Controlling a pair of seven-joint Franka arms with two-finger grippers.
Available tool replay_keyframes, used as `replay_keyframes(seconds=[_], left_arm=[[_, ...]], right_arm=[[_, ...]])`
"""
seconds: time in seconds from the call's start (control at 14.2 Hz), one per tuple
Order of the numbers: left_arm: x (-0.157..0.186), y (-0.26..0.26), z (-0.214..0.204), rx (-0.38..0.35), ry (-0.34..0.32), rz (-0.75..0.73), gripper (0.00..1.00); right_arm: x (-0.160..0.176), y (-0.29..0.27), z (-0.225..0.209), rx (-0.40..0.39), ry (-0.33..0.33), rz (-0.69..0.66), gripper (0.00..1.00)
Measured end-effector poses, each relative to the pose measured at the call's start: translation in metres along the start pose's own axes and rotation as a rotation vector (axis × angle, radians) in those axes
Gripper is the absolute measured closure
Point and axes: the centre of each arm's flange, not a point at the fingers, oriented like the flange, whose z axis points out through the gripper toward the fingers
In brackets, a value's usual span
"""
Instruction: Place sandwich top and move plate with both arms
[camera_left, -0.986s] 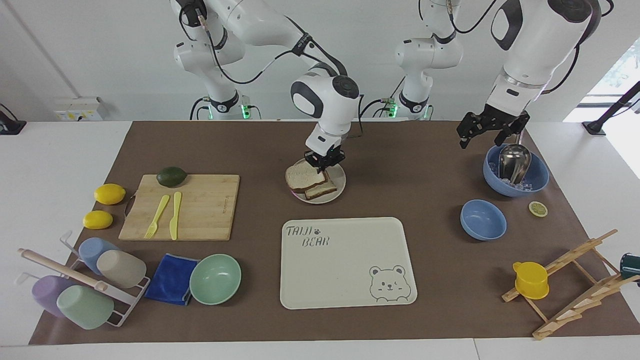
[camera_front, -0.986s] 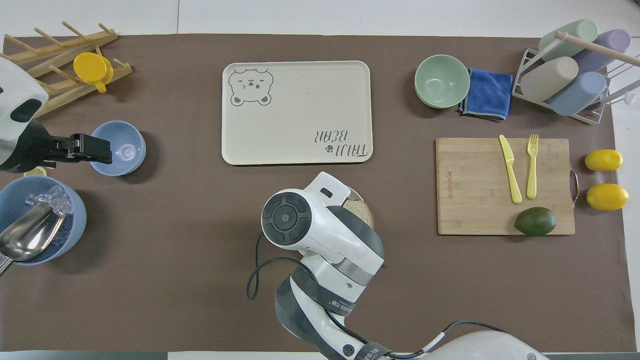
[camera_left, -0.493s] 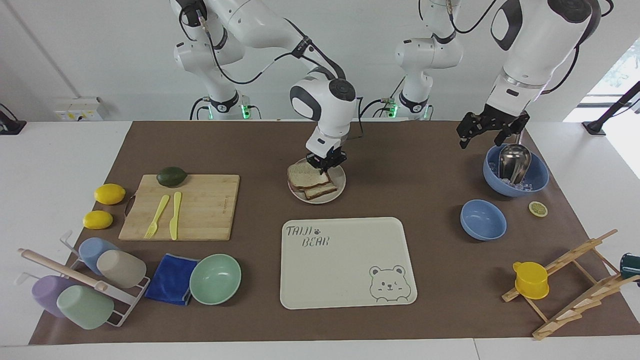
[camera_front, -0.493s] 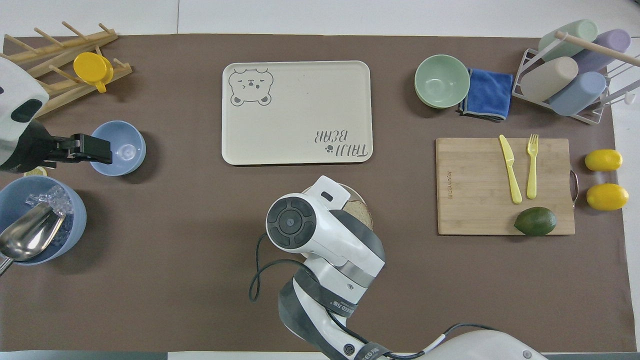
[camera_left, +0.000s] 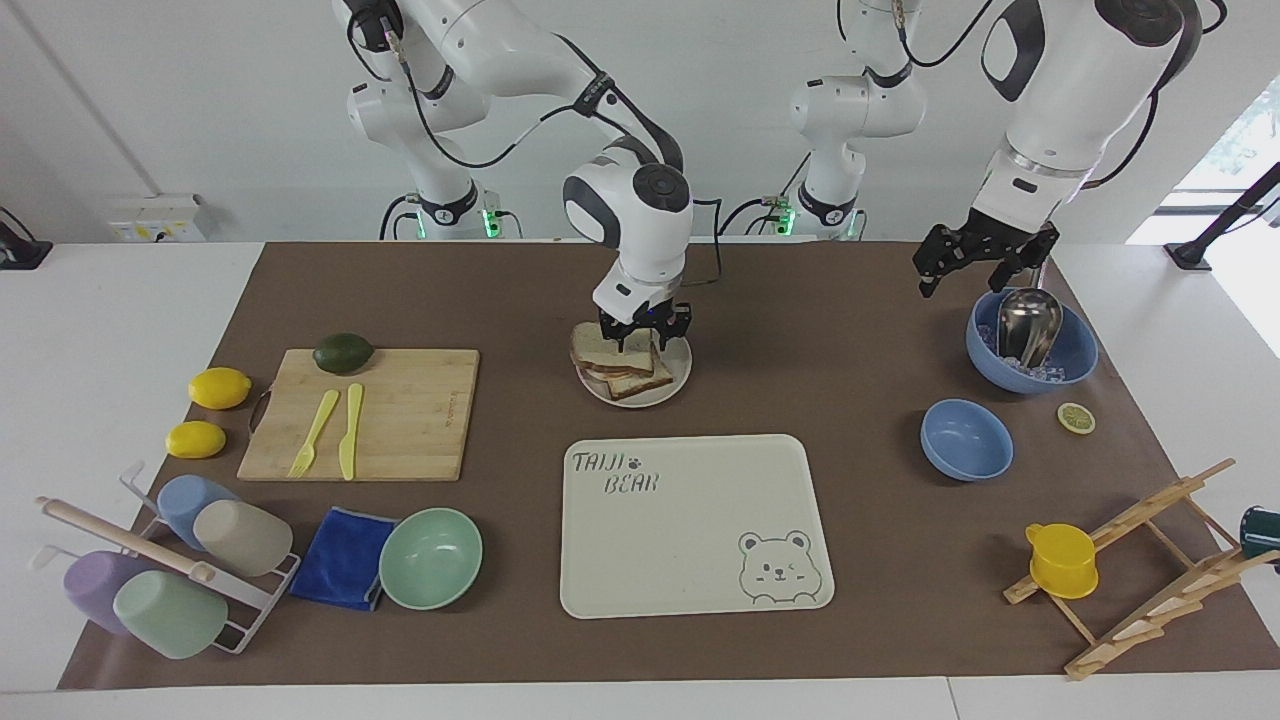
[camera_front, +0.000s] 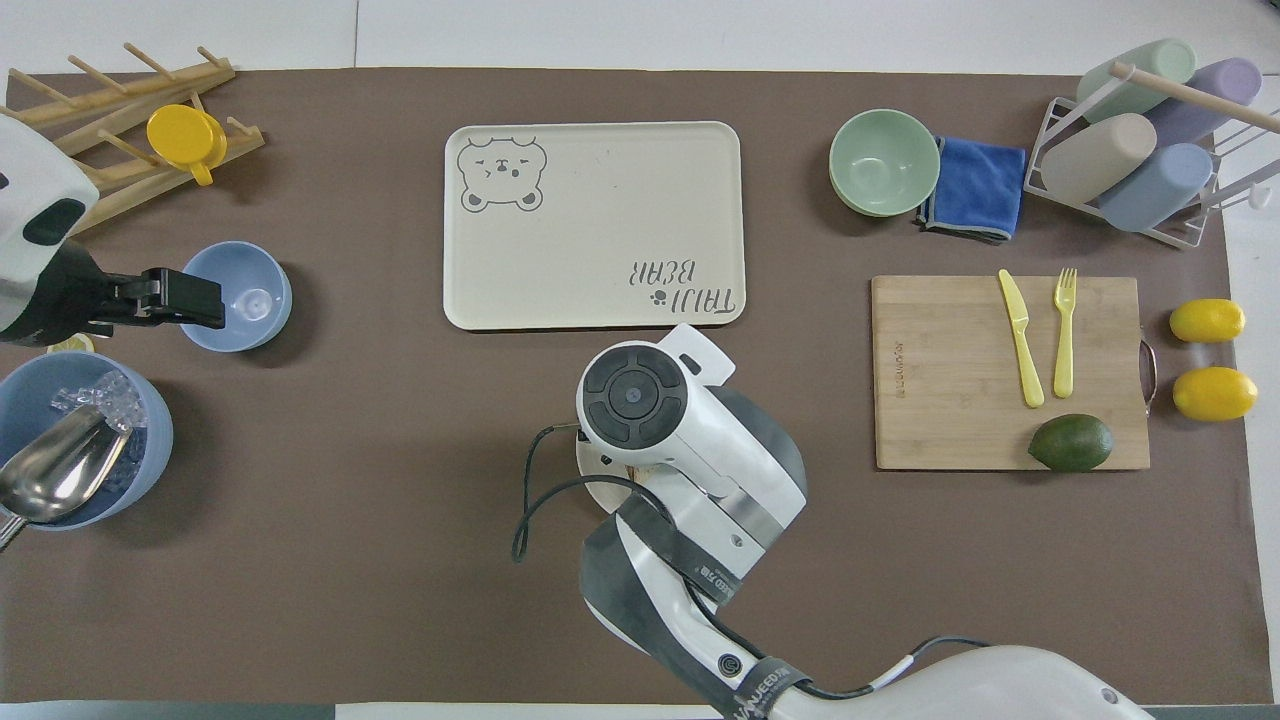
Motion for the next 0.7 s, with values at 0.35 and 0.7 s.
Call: replay_keyframes(seconds=[0.35, 0.7], left_arm=[[-0.004, 0.018, 0.022, -0.026, -0.027, -0.022, 0.0], [-0.025, 0.104, 0.083, -0.085, -0.031, -0.001, 0.0]], right_arm=[[0.049, 0.075, -0.054, -0.027, 0.044, 0.009, 0.0], [0.096, 0.193, -0.136, -0.002, -0.051, 0.014, 0.0]])
